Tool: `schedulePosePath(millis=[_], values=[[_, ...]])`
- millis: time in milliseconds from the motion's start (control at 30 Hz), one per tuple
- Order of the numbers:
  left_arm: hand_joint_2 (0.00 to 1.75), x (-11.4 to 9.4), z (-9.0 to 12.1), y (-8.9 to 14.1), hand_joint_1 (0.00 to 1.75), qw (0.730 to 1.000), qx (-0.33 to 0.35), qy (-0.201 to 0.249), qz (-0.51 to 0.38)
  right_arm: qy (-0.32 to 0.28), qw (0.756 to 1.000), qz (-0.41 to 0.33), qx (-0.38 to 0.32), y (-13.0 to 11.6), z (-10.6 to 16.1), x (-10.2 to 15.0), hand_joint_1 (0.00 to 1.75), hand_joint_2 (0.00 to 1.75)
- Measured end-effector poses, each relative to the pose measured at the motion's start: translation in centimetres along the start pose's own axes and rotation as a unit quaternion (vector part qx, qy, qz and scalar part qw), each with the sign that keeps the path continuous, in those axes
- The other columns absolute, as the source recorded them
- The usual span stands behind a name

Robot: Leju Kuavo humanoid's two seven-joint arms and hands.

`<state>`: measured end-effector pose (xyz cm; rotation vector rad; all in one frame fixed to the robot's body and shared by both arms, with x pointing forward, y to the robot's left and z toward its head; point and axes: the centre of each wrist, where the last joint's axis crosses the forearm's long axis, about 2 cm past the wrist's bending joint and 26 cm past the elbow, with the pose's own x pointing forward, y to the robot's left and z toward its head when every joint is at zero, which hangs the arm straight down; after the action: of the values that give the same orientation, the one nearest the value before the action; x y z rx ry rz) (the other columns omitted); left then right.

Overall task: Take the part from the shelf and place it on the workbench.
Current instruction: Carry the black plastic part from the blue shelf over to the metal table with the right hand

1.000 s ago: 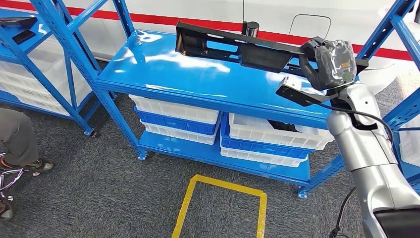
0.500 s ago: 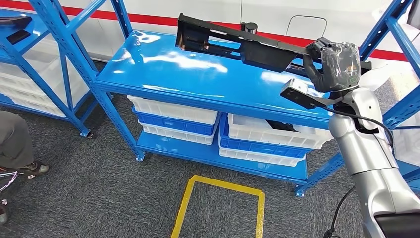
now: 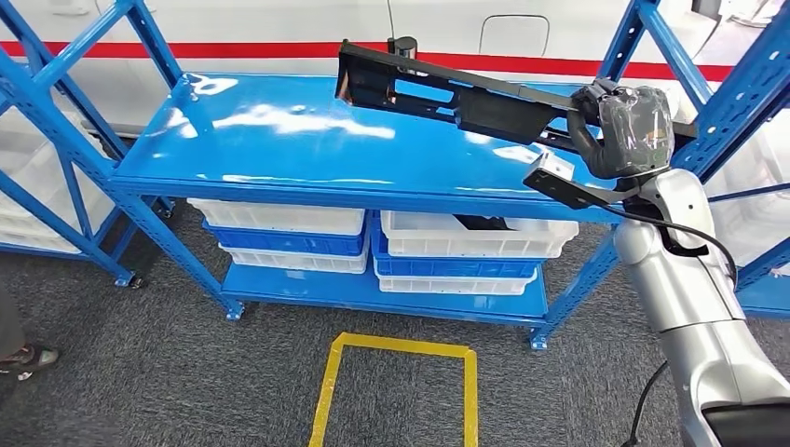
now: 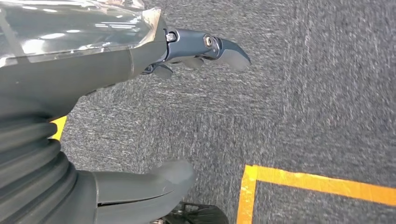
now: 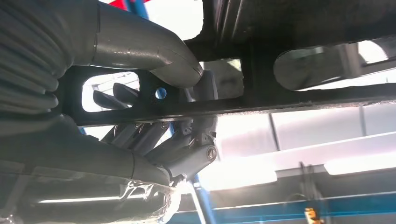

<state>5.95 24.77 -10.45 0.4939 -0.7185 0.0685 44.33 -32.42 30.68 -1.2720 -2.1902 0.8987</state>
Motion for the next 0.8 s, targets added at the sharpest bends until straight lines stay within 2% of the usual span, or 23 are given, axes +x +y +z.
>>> schedulePosePath(millis=[533, 800], values=[[1.75, 0.0, 0.0, 0.0, 0.0, 1.0, -0.004, 0.0, 0.002, 0.002, 1.0, 0.006, 0.0, 0.1, 0.0, 0.4, 1.75, 1.75], [1.75, 0.1, 0.0, -0.1, 0.0, 1.0, -0.007, 0.0, 0.002, 0.011, 1.0, 0.013, -0.004, -0.6, 0.3, -0.6, 1.75, 1.75]])
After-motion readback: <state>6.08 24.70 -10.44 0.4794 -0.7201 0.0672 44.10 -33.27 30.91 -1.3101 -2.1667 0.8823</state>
